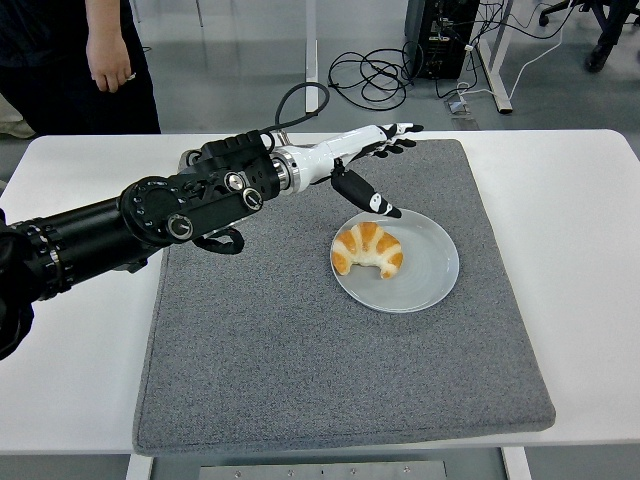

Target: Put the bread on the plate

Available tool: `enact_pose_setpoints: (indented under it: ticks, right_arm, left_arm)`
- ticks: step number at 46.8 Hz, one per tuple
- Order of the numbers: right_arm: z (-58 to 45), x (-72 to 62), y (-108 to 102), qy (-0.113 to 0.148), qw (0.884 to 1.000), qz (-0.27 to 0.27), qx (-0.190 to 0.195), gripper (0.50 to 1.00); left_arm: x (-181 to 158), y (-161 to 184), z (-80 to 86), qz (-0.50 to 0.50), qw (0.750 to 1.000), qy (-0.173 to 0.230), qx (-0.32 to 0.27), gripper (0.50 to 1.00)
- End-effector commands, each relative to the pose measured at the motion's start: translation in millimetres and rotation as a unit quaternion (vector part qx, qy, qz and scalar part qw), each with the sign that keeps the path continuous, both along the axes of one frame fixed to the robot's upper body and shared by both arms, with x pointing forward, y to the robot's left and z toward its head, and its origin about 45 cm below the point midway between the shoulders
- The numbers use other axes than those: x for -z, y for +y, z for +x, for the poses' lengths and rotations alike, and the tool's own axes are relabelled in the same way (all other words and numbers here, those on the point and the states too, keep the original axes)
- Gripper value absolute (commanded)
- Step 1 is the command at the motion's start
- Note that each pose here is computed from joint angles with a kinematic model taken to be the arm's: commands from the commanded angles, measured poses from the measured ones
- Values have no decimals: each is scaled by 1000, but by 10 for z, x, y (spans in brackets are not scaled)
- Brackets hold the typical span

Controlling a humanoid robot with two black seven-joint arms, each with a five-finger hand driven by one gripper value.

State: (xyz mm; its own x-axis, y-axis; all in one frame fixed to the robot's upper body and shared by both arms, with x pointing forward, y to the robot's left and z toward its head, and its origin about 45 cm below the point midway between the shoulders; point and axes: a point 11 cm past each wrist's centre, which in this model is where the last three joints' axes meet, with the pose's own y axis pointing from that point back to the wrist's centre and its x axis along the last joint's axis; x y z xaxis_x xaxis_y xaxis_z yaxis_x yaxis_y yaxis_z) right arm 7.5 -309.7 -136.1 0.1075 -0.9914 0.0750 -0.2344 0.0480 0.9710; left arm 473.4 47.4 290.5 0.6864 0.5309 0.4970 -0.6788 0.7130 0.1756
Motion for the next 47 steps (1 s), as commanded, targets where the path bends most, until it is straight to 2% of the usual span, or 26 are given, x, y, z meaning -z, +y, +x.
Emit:
enact_pose_setpoints:
  ticks: [1,18,29,39,47]
  right_arm:
    - [9,0,7,-1,1000,1,0,1000]
    - [0,0,12,0,1000,2,0,1000]
    - [-2,1,14,0,1000,2,-1,1000]
    - [-1,1,19,0,1000,3,0,1000]
    - [-2,1,19,0,1000,3,-1,1000]
  left_arm:
    - [-6,217,83,-25,999,20,-32,958]
    - [-262,868,314,-169,977,80,-102,958]
    - [-146,1300,418,-259,948,115,-146,958]
    - [-11,1553,415,-318,923,135,-170,958]
    - [156,1668,376,-331,913,145,-188,958]
